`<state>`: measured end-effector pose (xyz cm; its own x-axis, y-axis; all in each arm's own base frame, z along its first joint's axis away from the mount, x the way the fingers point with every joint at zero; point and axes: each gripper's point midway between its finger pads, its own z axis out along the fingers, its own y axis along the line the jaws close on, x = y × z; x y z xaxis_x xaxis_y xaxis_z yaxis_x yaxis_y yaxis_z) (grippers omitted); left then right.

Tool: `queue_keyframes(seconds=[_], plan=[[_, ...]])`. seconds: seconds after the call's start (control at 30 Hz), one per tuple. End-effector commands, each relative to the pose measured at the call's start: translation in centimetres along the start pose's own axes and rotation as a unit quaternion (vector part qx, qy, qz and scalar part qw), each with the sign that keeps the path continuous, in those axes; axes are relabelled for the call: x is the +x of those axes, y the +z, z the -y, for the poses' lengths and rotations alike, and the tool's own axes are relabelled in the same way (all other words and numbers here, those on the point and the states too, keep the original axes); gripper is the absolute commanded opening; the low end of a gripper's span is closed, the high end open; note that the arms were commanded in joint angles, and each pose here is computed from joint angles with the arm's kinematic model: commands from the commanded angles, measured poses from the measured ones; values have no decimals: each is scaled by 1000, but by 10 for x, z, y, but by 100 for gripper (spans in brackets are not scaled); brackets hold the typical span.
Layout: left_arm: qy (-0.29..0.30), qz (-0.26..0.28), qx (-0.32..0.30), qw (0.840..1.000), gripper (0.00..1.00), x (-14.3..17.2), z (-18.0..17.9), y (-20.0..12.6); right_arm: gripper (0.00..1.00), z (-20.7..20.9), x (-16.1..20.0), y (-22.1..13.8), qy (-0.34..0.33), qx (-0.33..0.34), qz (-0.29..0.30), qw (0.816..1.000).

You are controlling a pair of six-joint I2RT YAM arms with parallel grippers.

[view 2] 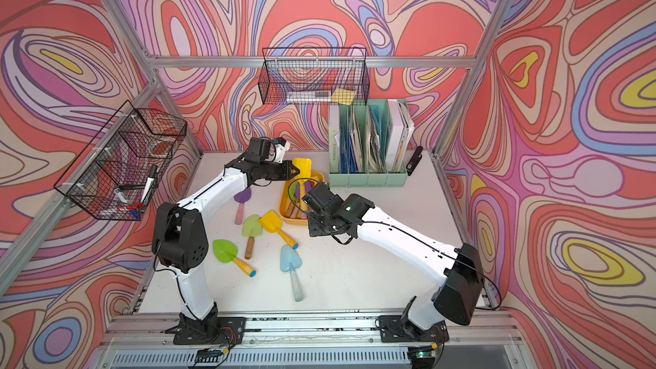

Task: Put the shovel into the storage box
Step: Pick up the shovel from the center of the board, then place the shovel in the storage box.

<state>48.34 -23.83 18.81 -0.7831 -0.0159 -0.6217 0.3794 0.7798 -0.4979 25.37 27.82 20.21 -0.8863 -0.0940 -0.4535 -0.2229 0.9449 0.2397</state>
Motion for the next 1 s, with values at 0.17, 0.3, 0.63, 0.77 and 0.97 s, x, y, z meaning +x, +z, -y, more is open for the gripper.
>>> queue_keyframes(seconds=[0.17, 0.3, 0.63, 0.77, 0.97], plan=[[17, 12, 21, 1000, 0, -5, -12, 39, 50, 12, 3, -9, 16, 12, 10, 1000], [9, 13, 20, 1000, 0, -2, -21, 53, 50, 16, 5, -10, 21, 17, 8, 1000], [4, -5, 19, 1000, 0, 8, -34, 75, 50, 19, 6, -6, 23, 23, -1, 999], [4, -26, 22, 999, 0, 17, -38, 83, 50, 19, 5, -4, 23, 24, -3, 999], [12, -65, 20, 998, 0, 31, -43, 90, 50, 19, 5, 0, 22, 23, -7, 999]])
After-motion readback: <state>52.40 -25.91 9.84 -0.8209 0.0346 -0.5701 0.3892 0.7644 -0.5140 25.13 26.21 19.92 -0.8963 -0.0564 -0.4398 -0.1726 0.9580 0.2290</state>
